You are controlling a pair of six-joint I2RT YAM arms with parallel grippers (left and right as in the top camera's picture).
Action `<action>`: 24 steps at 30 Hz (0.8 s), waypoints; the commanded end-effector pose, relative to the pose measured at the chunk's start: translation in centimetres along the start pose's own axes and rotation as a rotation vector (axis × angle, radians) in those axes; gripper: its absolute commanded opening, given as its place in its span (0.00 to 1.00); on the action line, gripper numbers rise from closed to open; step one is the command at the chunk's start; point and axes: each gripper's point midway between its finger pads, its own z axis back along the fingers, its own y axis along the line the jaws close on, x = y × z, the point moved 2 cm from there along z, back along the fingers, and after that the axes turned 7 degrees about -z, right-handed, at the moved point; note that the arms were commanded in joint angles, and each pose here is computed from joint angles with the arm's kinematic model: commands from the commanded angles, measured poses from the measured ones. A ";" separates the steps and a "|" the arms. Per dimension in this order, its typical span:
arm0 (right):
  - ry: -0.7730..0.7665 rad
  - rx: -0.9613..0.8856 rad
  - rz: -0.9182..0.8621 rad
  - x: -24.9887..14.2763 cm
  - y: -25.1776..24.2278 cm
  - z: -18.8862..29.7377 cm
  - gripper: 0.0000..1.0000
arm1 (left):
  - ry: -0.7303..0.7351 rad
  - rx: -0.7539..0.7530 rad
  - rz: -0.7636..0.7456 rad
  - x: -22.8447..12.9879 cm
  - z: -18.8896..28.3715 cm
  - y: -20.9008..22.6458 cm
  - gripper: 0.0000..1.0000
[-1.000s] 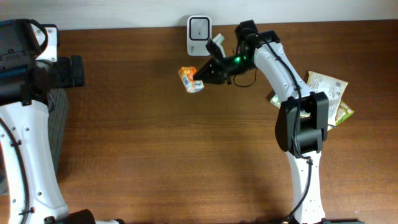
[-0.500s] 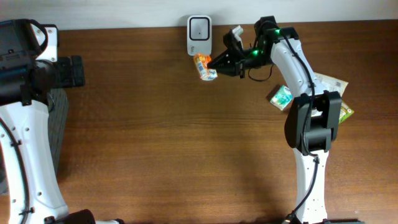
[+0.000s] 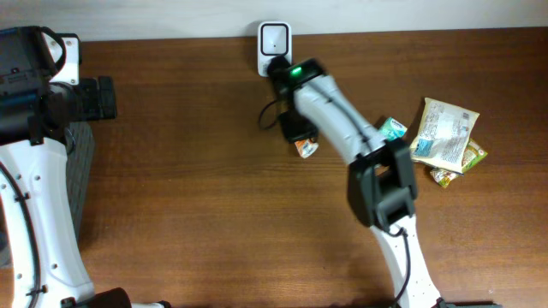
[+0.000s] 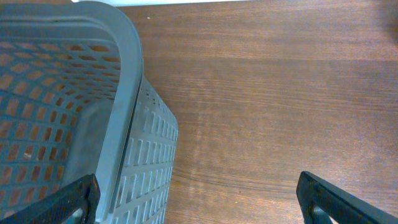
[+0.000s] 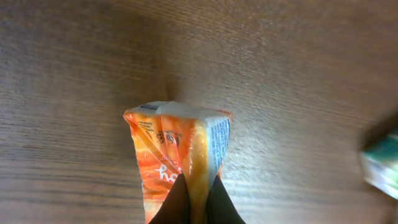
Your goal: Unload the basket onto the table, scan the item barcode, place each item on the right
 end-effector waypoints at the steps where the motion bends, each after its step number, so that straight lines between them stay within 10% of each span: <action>1: -0.224 -0.331 -0.038 0.4 0.3 3.2 0.04 | 0.003 0.007 -0.011 -0.1 0.0 0.3 0.99; 12: -0.278 -0.456 0.107 -2.3 6.9 0.1 0.06 | 0.003 0.007 -0.011 -0.1 0.0 0.3 0.99; 16: -0.259 -0.410 0.116 -2.9 8.0 -0.2 0.41 | 0.003 0.007 -0.011 -0.1 0.0 0.3 0.99; 24: -0.173 -0.279 0.186 -3.4 9.1 0.3 0.64 | 0.003 0.007 -0.012 -0.1 0.0 0.3 0.99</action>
